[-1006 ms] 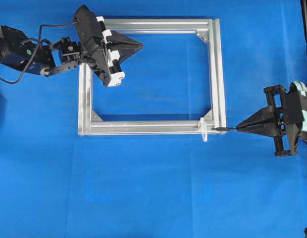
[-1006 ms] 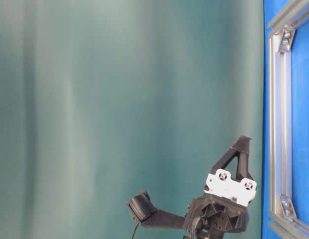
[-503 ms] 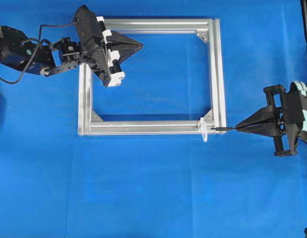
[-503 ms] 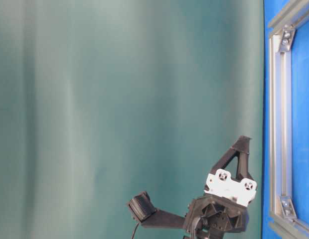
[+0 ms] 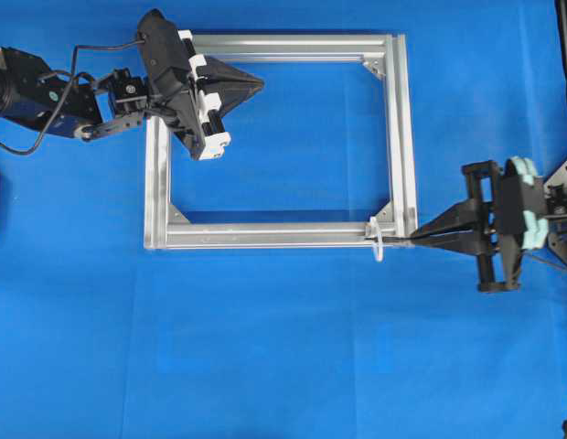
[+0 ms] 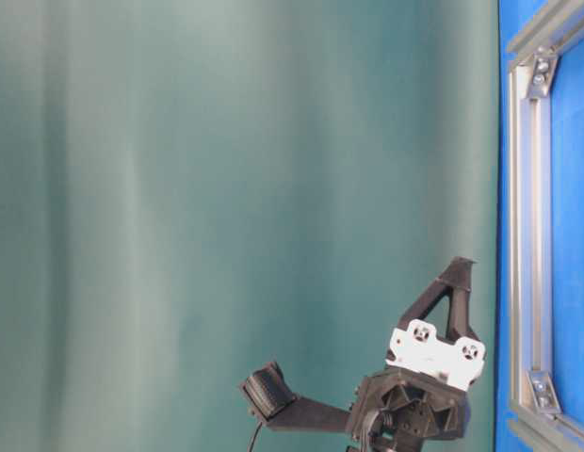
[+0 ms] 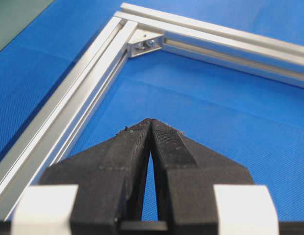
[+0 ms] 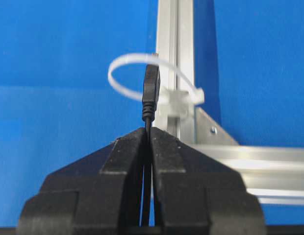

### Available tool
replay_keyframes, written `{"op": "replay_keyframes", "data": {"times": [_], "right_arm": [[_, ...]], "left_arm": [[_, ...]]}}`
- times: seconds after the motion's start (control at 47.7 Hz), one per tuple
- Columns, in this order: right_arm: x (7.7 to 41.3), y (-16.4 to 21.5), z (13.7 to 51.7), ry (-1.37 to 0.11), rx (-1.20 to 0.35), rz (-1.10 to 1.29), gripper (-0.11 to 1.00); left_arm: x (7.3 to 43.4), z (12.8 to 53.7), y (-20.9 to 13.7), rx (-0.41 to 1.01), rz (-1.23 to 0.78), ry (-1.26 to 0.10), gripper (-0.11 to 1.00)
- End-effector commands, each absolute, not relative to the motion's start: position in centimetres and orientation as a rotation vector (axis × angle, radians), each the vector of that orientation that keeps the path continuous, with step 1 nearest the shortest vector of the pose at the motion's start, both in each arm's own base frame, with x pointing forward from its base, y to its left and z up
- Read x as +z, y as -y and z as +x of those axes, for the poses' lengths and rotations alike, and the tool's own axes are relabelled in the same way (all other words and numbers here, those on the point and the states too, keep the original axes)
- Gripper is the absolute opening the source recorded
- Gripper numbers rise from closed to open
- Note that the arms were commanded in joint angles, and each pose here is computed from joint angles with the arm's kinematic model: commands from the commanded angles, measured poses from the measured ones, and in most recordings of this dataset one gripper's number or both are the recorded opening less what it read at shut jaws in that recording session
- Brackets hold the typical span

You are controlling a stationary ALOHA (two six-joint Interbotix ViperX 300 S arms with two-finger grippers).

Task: Insert the wire through the string loop located on the right side.
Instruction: 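Push the plug leftward through the zip-tie loop with the right gripper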

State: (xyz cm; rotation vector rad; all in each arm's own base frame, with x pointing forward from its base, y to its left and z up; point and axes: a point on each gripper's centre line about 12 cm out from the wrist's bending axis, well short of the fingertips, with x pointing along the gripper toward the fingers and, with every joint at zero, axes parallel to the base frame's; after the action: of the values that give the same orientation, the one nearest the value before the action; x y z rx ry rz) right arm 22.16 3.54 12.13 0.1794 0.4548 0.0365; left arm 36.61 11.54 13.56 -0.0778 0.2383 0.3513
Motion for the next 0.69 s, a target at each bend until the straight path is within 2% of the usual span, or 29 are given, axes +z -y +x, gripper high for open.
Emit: {"op": "replay_keyframes", "data": {"times": [0.0, 0.251, 0.671], "right_arm": [[12.7, -3.7, 23.5, -0.421, 0.032, 0.184, -0.03], [12.7, -4.1, 25.3, -0.415, 0.031, 0.183, -0.03], [12.7, -3.9, 25.4, -0.404, 0.018, 0.192, -0.03]], "left_arm": [[15.3, 36.8, -11.7, 0.352, -0.068, -0.187, 0.0], [15.3, 36.8, -11.7, 0.352, -0.068, -0.185, 0.0], [15.3, 36.9, -11.4, 0.345, -0.066, -0.181, 0.0]]}}
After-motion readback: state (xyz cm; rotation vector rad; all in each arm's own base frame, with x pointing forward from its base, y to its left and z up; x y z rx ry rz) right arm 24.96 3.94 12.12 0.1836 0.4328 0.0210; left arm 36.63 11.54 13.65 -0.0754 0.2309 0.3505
